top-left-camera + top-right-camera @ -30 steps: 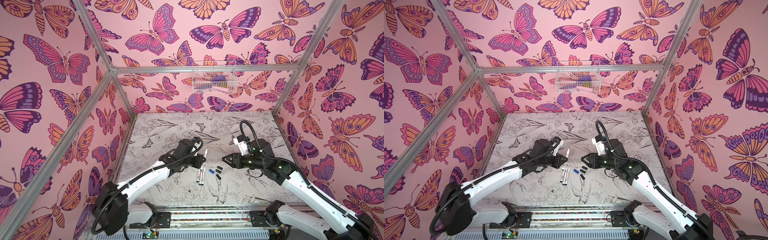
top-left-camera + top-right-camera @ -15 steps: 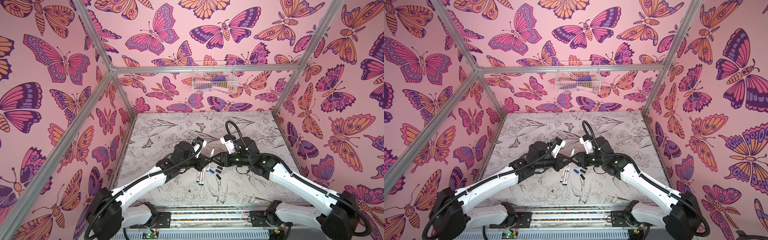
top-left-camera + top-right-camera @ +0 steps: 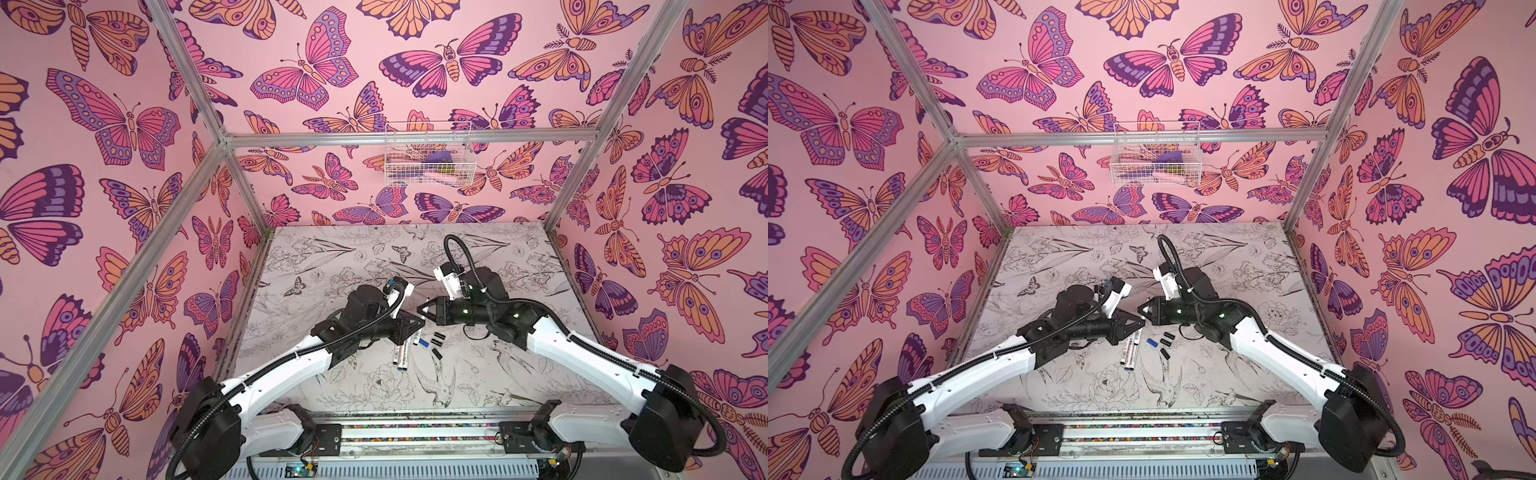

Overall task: Insert the pens into the pen caps
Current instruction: 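Hold the marker upright with the left gripper while the right moves toward the caps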

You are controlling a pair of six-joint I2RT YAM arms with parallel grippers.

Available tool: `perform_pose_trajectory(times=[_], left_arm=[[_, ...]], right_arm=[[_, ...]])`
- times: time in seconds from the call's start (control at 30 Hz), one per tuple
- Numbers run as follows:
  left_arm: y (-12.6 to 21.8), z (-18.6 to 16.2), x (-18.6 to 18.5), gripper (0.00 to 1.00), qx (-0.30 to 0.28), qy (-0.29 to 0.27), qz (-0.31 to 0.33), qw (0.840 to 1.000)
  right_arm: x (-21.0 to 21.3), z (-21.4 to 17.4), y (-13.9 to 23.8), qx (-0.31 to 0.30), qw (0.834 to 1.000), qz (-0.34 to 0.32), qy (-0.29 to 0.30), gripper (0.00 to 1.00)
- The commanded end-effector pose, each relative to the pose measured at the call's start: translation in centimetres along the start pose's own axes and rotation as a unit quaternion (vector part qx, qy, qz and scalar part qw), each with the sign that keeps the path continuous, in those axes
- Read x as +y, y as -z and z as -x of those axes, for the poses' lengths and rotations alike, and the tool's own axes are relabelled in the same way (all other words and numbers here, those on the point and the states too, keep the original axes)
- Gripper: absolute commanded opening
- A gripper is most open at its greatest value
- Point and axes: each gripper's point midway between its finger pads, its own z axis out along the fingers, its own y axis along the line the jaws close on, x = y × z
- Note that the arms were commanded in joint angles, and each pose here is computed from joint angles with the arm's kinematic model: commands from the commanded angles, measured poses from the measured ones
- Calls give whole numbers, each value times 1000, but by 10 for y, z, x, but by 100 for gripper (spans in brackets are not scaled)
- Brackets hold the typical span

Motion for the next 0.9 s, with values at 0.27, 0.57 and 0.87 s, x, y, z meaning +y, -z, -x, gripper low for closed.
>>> perform_pose_trajectory(times=[0.27,0.57,0.87], left_arm=[[-9,6,-6,36,-2,-1,-15,1000],[-12,15,-8,28,-6,-5,-16,1000],[-12,11,8,0,-6,13,26,1000]], right_arm=[[30,11,10,-23,999,44,14,4],[21,2,11,-13,999,29,15,2],[14,-5,22,-10,999,4,34,29]])
